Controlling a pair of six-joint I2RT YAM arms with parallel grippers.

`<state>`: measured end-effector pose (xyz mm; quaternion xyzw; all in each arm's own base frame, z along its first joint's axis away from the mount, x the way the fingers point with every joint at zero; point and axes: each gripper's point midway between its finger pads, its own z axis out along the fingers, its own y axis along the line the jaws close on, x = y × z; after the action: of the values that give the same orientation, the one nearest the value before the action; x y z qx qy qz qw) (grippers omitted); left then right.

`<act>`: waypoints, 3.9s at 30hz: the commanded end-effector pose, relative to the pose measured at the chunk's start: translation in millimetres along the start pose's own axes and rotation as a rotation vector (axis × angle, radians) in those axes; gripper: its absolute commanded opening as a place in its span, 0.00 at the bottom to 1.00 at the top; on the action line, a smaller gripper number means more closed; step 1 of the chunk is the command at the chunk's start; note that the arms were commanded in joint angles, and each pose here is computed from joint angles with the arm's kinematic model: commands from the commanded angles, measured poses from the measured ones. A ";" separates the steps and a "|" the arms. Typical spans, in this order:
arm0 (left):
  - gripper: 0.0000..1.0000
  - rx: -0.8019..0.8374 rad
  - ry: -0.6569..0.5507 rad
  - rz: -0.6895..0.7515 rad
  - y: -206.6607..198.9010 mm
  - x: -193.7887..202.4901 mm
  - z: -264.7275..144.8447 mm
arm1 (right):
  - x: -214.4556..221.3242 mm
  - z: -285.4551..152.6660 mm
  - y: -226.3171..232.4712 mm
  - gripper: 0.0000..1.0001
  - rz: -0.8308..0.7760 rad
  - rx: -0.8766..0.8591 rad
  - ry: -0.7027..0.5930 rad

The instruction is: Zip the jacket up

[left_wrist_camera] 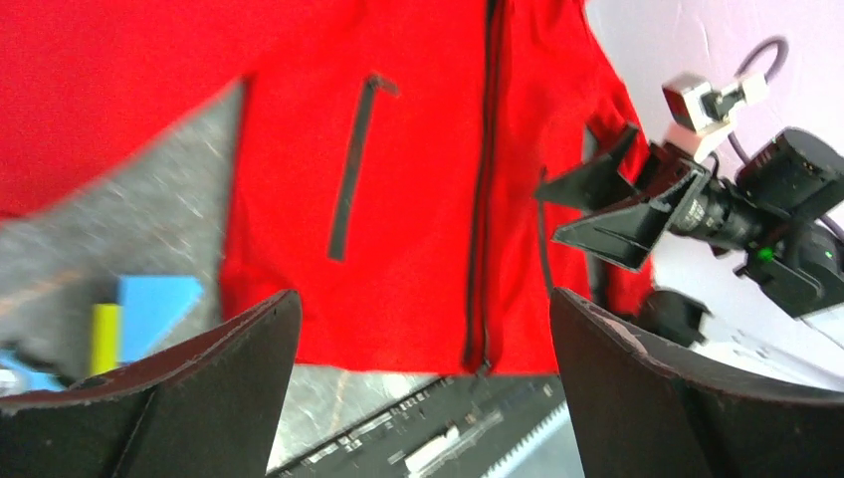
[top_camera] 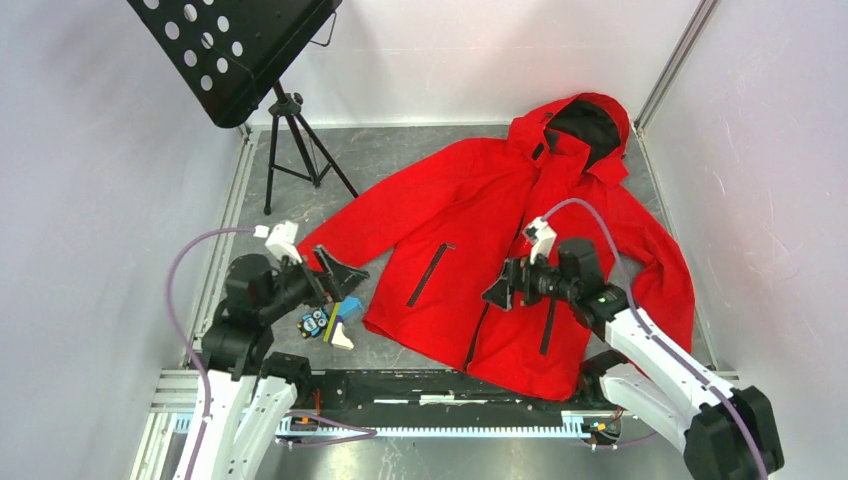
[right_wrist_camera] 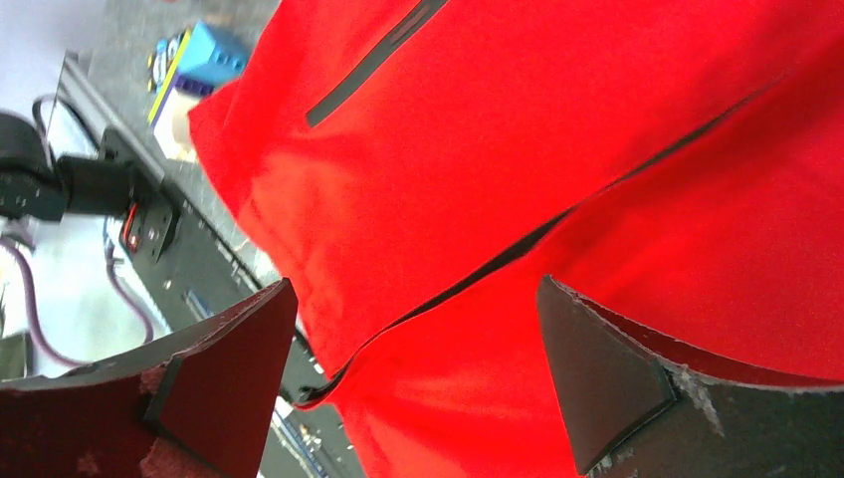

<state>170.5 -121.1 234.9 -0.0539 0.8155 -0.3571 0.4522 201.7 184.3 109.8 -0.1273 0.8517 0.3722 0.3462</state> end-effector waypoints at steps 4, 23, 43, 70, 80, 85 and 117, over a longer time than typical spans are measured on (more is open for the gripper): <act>1.00 0.286 0.150 -0.211 -33.5 32.9 25.1 | 18.1 18.0 20.3 0.97 0.049 0.114 0.049; 0.97 0.335 0.384 -0.115 -83.1 132.8 86.7 | 116.6 32.1 46.2 0.27 0.121 0.159 0.286; 0.45 0.395 0.614 -0.004 -117.9 242.5 114.5 | 95.3 42.1 73.3 0.00 0.023 -0.039 0.168; 0.38 0.278 0.646 0.025 -107.1 257.4 117.8 | 98.7 38.3 70.0 0.00 0.072 -0.037 0.152; 0.39 0.239 0.654 0.018 -97.6 260.9 117.1 | 96.7 39.6 73.8 0.00 0.072 -0.047 0.156; 0.35 0.229 0.666 0.026 -94.7 266.0 119.6 | 92.7 39.4 77.2 0.00 0.071 -0.056 0.146; 0.02 0.330 0.647 0.113 -96.6 269.3 121.7 | 96.5 28.7 53.3 0.36 -0.030 0.008 0.150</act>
<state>82.1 -361.3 47.7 0.1479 0.8790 -0.4252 0.1570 115.7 256.1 60.1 -0.1374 0.8776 0.3734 0.2676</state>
